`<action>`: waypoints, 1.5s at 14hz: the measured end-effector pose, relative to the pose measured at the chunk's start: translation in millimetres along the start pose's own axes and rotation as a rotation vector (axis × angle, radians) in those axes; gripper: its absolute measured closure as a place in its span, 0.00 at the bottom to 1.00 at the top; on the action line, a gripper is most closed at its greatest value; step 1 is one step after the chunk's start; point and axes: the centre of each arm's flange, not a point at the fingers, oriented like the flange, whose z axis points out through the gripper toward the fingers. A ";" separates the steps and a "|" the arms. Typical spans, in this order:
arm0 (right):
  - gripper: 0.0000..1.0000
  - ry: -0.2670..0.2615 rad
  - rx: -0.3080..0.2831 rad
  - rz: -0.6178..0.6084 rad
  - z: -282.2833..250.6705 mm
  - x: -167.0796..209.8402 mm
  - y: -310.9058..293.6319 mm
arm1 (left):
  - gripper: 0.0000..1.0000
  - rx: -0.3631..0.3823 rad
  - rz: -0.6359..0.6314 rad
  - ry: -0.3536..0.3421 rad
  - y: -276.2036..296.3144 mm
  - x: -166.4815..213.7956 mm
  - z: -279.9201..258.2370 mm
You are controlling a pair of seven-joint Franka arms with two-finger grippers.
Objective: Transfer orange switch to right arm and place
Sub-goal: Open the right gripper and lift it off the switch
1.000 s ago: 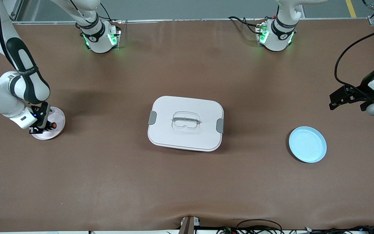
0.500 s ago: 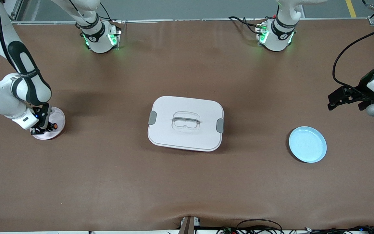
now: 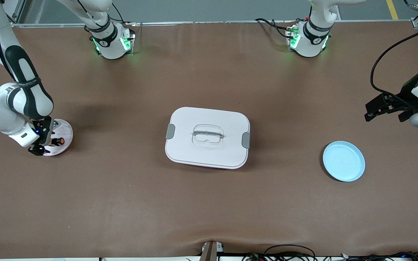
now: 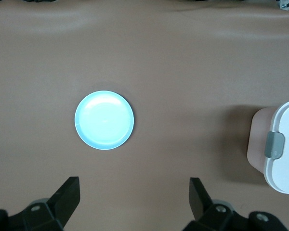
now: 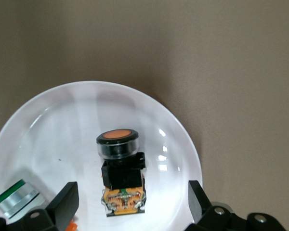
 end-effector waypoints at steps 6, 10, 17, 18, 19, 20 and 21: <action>0.00 0.027 0.053 0.040 -55.1 -6.1 25.5 | 0.00 0.001 -0.012 -0.003 -6.0 0.3 1.0; 0.00 0.043 0.099 0.092 -98.6 -11.4 35.6 | 0.00 0.001 -0.013 -0.006 -5.8 -0.1 1.4; 0.00 0.014 0.188 0.416 -218.4 20.7 44.1 | 0.00 0.001 -0.014 -0.008 -6.0 -0.3 1.7; 0.00 0.003 0.197 0.471 -231.0 37.8 47.2 | 0.00 0.001 -0.014 -0.008 -5.9 -0.3 1.7; 0.00 -0.010 0.207 0.524 -242.1 56.1 50.3 | 0.00 0.001 -0.014 -0.008 -5.9 -0.3 1.7; 0.00 -0.024 0.214 0.573 -252.7 74.3 53.2 | 0.00 0.001 -0.013 -0.008 -5.7 -0.3 1.7; 0.00 -0.038 0.222 0.620 -262.4 92.1 55.4 | 0.00 0.001 -0.013 -0.008 -5.5 -0.3 1.7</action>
